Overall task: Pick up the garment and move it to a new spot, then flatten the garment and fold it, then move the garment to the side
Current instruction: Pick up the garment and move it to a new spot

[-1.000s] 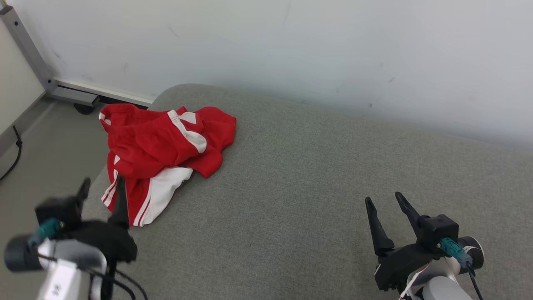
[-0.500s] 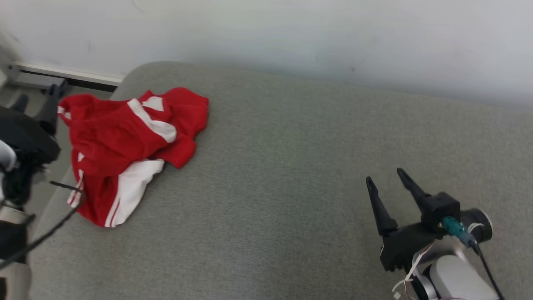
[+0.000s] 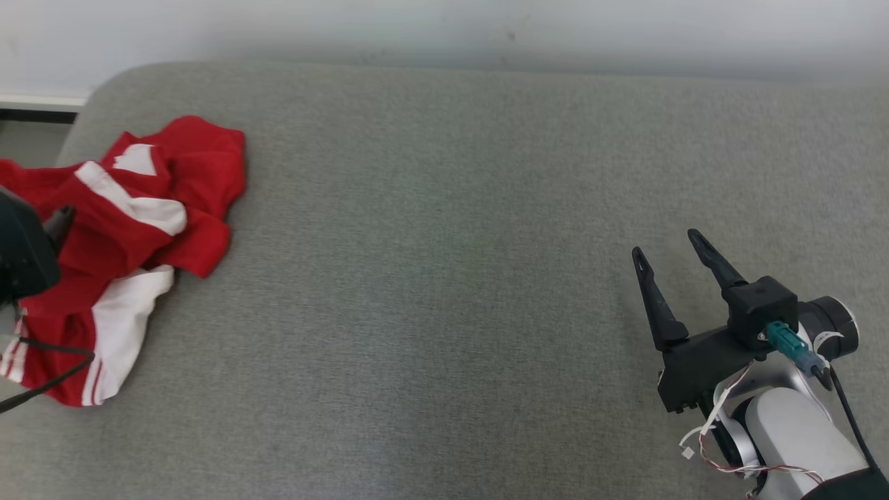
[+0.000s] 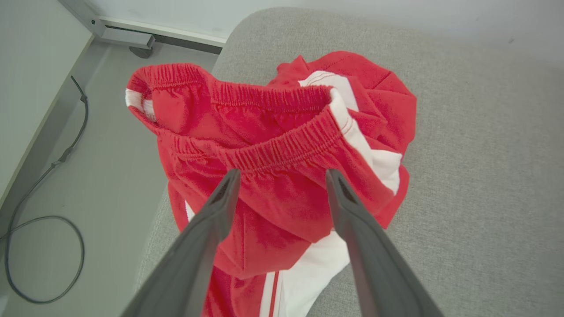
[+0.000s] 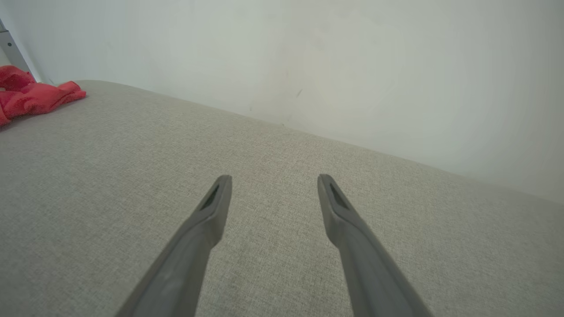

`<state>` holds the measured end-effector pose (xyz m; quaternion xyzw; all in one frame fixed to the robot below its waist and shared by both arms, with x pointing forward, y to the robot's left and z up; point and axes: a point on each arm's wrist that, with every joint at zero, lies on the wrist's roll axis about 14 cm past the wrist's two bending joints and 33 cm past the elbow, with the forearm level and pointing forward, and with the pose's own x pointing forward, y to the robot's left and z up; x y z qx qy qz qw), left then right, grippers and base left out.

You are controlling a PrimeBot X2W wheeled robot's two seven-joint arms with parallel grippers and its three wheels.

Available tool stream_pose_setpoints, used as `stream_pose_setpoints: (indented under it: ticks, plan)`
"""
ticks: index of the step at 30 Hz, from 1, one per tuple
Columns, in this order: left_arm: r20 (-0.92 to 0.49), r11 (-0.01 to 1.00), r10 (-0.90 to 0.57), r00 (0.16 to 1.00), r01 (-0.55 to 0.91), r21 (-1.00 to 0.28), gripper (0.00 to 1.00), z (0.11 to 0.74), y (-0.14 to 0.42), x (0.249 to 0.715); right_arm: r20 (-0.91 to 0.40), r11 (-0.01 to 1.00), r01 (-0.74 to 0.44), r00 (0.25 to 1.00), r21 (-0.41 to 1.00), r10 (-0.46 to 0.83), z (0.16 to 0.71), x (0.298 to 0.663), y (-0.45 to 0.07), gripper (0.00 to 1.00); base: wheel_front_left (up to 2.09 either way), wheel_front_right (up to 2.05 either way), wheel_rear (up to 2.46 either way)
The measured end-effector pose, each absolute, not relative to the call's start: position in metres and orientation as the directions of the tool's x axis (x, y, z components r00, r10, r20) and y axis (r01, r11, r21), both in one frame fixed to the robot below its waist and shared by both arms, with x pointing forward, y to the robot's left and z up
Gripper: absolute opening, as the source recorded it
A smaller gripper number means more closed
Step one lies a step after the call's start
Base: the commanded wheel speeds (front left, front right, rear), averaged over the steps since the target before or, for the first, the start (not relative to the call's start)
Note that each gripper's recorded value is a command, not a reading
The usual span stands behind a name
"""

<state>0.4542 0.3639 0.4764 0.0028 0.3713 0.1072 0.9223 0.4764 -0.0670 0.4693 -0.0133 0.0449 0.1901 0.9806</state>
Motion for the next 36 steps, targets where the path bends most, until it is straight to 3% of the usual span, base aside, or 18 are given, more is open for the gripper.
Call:
stream_pose_setpoints:
  ticks: [7, 13, 14, 15, 16, 20, 28, 31, 36]
  plan:
    - [-0.793, 0.978, 0.206, 0.574, -0.103, 0.180, 1.00, 0.430, 0.356, 0.455, -0.138, 0.942, -0.335, 0.934, -0.014, 0.330, 0.452, 0.480, -0.087, 1.00, 0.00, 0.00, 0.00]
    - [-0.824, 0.984, 0.174, 0.539, -0.071, 0.162, 1.00, 0.411, 0.343, 0.463, -0.158, 0.947, -0.322, 0.935, -0.013, 0.316, 0.444, 0.485, -0.092, 1.00, 0.00, 0.00, 0.00]
    - [-0.828, 0.983, 0.174, 0.533, -0.050, 0.175, 0.88, 0.408, 0.341, 0.464, -0.161, 0.947, -0.320, 0.936, -0.013, 0.313, 0.443, 0.485, -0.093, 1.00, 0.00, 0.00, 0.00]
    - [-0.830, 0.982, 0.174, 0.531, -0.033, 0.184, 0.17, 0.407, 0.339, 0.465, -0.164, 0.948, -0.318, 0.936, -0.013, 0.312, 0.441, 0.486, -0.094, 1.00, 0.00, 0.00, 0.00]
    - [-0.828, 0.982, 0.172, 0.534, -0.023, 0.189, 0.00, 0.406, 0.338, 0.467, -0.166, 0.948, -0.317, 0.936, -0.014, 0.311, 0.440, 0.486, -0.095, 1.00, 0.00, 0.00, 0.00]
    - [-0.818, 0.977, 0.175, 0.548, 0.008, 0.214, 0.00, 0.410, 0.336, 0.472, -0.174, 0.949, -0.316, 0.935, -0.013, 0.309, 0.438, 0.488, -0.095, 1.00, 0.00, 0.00, 0.00]
    - [-0.690, 0.961, 0.159, 0.706, 0.050, 0.272, 0.00, 0.461, 0.332, 0.505, -0.165, 0.946, -0.323, 0.934, -0.011, 0.317, 0.443, 0.488, -0.090, 1.00, 0.00, 0.00, 0.00]
    - [-0.578, 0.963, 0.085, 0.812, 0.082, 0.256, 0.00, 0.501, 0.310, 0.527, -0.161, 0.948, -0.318, 0.936, -0.009, 0.313, 0.447, 0.486, -0.089, 1.00, 0.00, 0.00, 0.00]
    - [-0.490, 0.956, -0.023, 0.872, 0.162, 0.244, 0.00, 0.525, 0.272, 0.536, -0.147, 0.951, -0.310, 0.940, 0.020, 0.309, 0.453, 0.481, -0.085, 1.00, 0.00, 0.00, 0.00]
